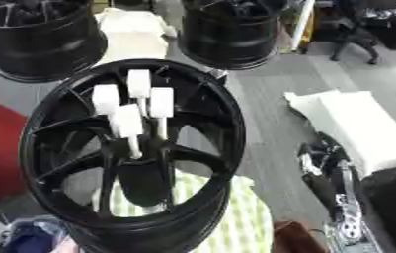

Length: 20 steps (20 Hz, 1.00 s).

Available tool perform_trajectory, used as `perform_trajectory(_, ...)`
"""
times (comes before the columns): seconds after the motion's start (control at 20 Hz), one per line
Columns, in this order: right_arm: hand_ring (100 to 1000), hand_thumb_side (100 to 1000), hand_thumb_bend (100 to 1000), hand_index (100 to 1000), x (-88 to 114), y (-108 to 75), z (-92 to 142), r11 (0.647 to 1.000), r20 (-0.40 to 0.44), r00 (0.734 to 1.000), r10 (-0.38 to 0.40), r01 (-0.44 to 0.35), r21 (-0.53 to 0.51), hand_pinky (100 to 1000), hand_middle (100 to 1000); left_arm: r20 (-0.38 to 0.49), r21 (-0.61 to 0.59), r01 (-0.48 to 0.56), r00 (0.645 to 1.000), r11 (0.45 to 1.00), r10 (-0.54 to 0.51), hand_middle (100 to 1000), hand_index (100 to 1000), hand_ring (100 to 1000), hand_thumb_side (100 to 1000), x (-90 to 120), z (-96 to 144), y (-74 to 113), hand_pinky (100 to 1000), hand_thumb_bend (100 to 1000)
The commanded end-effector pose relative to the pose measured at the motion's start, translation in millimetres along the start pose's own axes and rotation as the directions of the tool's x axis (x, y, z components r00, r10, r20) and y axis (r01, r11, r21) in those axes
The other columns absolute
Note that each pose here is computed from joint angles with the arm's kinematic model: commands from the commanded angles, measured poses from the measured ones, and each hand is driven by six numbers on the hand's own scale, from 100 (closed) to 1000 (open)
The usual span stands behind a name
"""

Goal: Pull the pin out of the wheel hub.

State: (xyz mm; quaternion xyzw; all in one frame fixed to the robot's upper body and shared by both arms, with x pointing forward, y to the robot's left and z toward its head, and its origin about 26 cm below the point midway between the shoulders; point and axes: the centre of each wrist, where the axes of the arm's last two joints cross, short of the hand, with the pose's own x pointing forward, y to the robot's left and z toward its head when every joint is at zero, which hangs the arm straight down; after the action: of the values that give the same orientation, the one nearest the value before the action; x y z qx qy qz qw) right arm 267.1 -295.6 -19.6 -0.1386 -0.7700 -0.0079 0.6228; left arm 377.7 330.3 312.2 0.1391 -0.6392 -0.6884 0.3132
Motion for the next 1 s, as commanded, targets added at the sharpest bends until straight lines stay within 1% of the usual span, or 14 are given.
perform_trajectory(0.05, 598, 398, 196, 881, 2.8, -7.2, -2.8, 1.000, 0.016, 1.000, 0.023, -0.023, 0.009, 657, 636, 0.037, -0.132, 0.068, 0.997, 0.989, -0.064, 801, 901, 759, 590, 5.0, -21.0, 6.9, 795, 249)
perform_trajectory(0.25, 598, 397, 196, 881, 2.0, -7.5, -1.8, 1.000, 0.012, 1.000, 0.022, -0.023, 0.010, 657, 636, 0.068, -0.217, 0.132, 0.990, 0.967, -0.120, 802, 907, 759, 582, 10.0, -56.3, 1.4, 801, 257)
perform_trajectory(0.4, 598, 398, 196, 881, 1.6, -7.4, -1.2, 1.000, 0.009, 1.000, 0.021, -0.021, 0.011, 657, 636, 0.086, -0.255, 0.170, 0.985, 0.952, -0.152, 816, 915, 769, 576, 12.7, -78.4, -4.8, 811, 257)
perform_trajectory(0.55, 598, 397, 196, 881, 1.4, -7.1, -0.9, 1.000, 0.008, 1.000, 0.019, -0.019, 0.011, 657, 636, 0.108, -0.283, 0.202, 0.978, 0.938, -0.178, 841, 929, 785, 556, 15.4, -98.3, -11.4, 827, 280)
perform_trajectory(0.75, 598, 398, 195, 881, 1.2, -6.1, -0.7, 1.000, 0.007, 1.000, 0.016, -0.016, 0.014, 657, 636, 0.139, -0.303, 0.231, 0.971, 0.925, -0.197, 855, 934, 796, 536, 18.4, -116.7, -17.9, 838, 302)
perform_trajectory(1.0, 598, 398, 195, 881, 1.0, -6.0, -0.5, 1.000, 0.006, 1.000, 0.014, -0.014, 0.013, 657, 635, 0.146, -0.326, 0.256, 0.965, 0.910, -0.219, 869, 935, 809, 524, 18.1, -127.0, -24.6, 852, 292)
